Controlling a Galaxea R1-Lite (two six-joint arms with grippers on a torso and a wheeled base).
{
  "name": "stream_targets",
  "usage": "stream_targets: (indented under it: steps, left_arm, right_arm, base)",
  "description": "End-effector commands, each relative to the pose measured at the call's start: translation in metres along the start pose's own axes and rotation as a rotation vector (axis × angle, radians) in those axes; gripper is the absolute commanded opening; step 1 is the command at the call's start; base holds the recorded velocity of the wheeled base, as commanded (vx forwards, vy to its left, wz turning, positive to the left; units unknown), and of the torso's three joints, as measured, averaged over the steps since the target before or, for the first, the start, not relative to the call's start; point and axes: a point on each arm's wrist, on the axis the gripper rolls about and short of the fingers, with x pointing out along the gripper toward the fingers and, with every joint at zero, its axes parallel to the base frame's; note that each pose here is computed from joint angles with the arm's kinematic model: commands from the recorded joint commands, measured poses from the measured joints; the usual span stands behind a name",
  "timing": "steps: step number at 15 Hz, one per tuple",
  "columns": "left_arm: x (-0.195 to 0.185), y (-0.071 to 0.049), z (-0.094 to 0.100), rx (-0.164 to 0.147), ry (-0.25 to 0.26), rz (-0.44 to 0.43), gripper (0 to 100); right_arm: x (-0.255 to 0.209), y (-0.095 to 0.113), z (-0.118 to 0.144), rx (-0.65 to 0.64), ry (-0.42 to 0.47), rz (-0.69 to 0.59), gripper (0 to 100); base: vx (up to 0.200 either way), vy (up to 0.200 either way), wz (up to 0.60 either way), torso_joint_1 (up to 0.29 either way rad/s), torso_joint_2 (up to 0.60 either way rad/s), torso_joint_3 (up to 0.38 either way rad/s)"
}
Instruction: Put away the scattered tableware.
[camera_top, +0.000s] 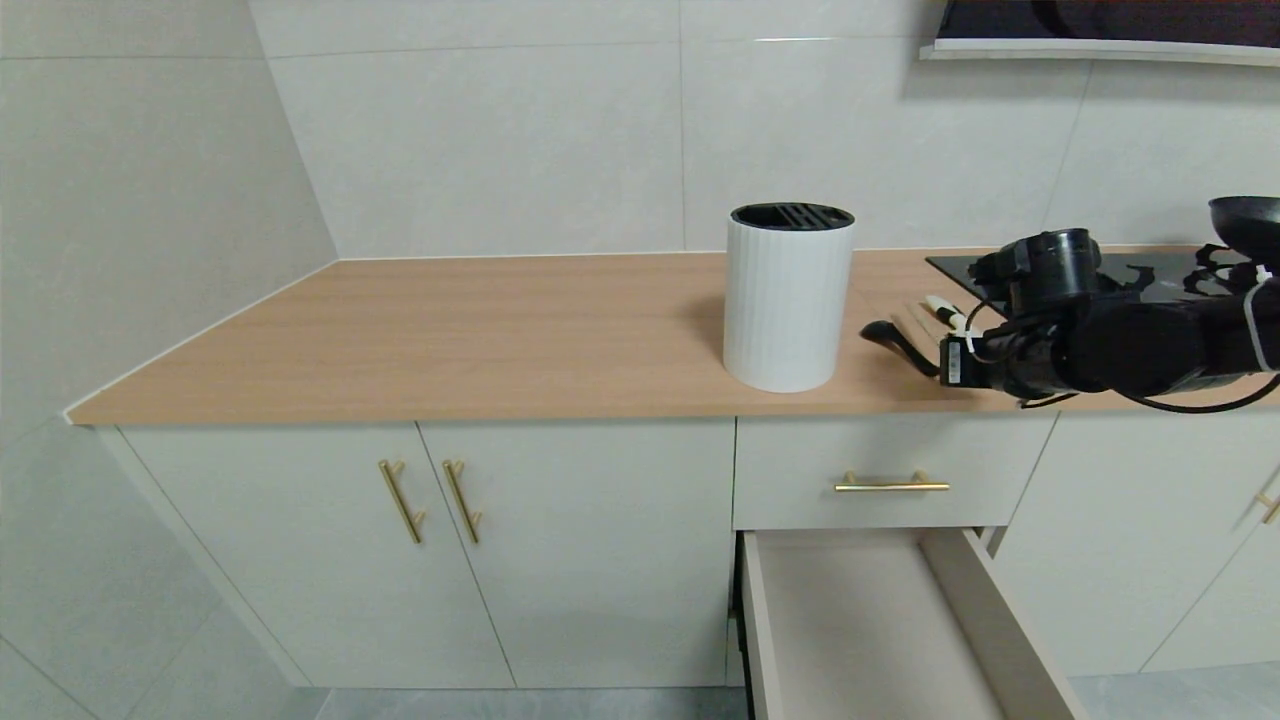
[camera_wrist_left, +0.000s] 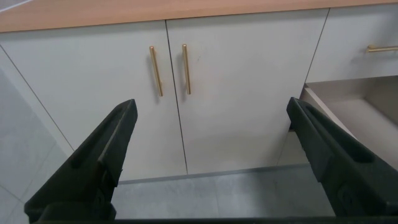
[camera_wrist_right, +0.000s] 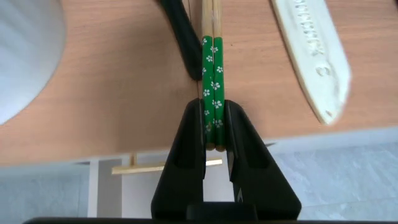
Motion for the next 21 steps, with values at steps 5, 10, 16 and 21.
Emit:
stream_targets:
  steps: [5, 10, 16, 21]
  left_arm:
    - [0.000, 0.000, 0.000, 0.000, 0.001, 0.000, 100]
    - [0.000, 0.000, 0.000, 0.000, 0.001, 0.000, 100]
    - [0.000, 0.000, 0.000, 0.000, 0.001, 0.000, 100]
    - [0.000, 0.000, 0.000, 0.000, 0.001, 0.000, 100]
  right_arm:
    - [-0.116, -0.029, -0.011, 0.006, -0.063, 0.031, 0]
    - [-0.182, -0.041, -0.028, -0.041, -0.076, 0.261, 0]
    - [-0.217, -0.040, -0.043, -0.156, -0.027, 0.472, 0]
    - [-0.213, -0.025, -0.061, -0.244, 0.029, 0.536, 0]
  base:
    - [0.000, 0.000, 0.00, 0.000, 0.00, 0.000]
    - [0.000, 0.000, 0.00, 0.000, 0.00, 0.000]
    - [0.000, 0.000, 0.00, 0.000, 0.00, 0.000]
    - [0.000, 0.000, 0.00, 0.000, 0.00, 0.000]
